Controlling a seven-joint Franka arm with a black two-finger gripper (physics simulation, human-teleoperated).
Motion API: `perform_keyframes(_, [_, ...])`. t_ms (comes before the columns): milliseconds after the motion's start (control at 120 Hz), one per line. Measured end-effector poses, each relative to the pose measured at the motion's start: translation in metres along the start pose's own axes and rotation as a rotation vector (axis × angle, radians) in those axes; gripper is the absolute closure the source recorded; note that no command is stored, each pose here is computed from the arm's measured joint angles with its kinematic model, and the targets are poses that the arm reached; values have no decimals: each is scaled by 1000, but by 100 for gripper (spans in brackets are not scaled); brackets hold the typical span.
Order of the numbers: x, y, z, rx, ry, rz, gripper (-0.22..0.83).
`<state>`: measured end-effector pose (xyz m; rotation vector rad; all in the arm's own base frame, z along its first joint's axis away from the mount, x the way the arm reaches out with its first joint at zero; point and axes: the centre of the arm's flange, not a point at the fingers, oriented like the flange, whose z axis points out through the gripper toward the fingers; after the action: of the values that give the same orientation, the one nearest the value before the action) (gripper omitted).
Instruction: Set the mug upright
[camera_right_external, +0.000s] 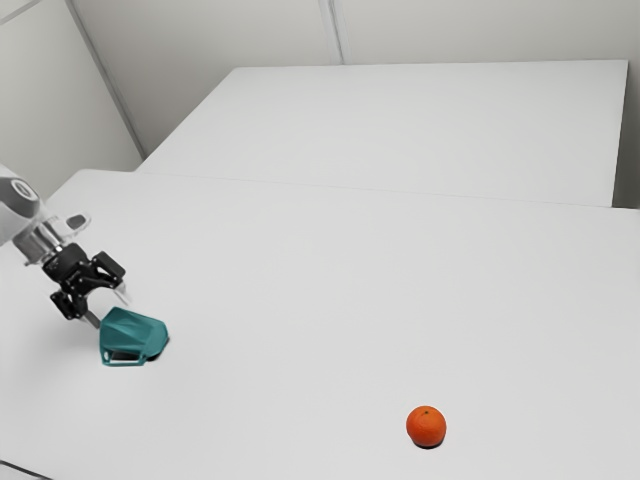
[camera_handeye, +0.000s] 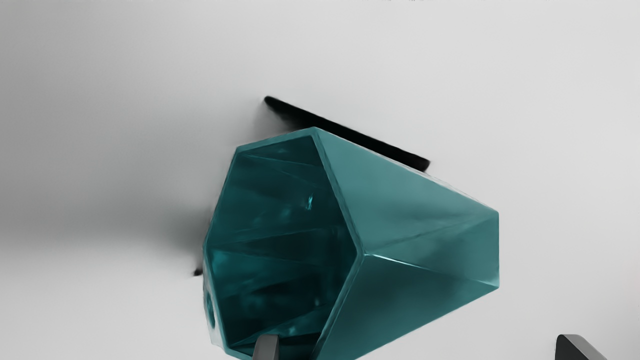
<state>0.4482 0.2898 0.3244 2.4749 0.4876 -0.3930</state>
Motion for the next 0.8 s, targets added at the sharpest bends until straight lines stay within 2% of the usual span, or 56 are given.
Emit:
perform_keyframes(400, [17, -5, 26, -124, 20, 15, 0])
perform_keyframes(608, [19, -1, 29, -154, 33, 29, 47])
perform_keyframes(800, [26, 23, 29, -166, 42, 78, 67])
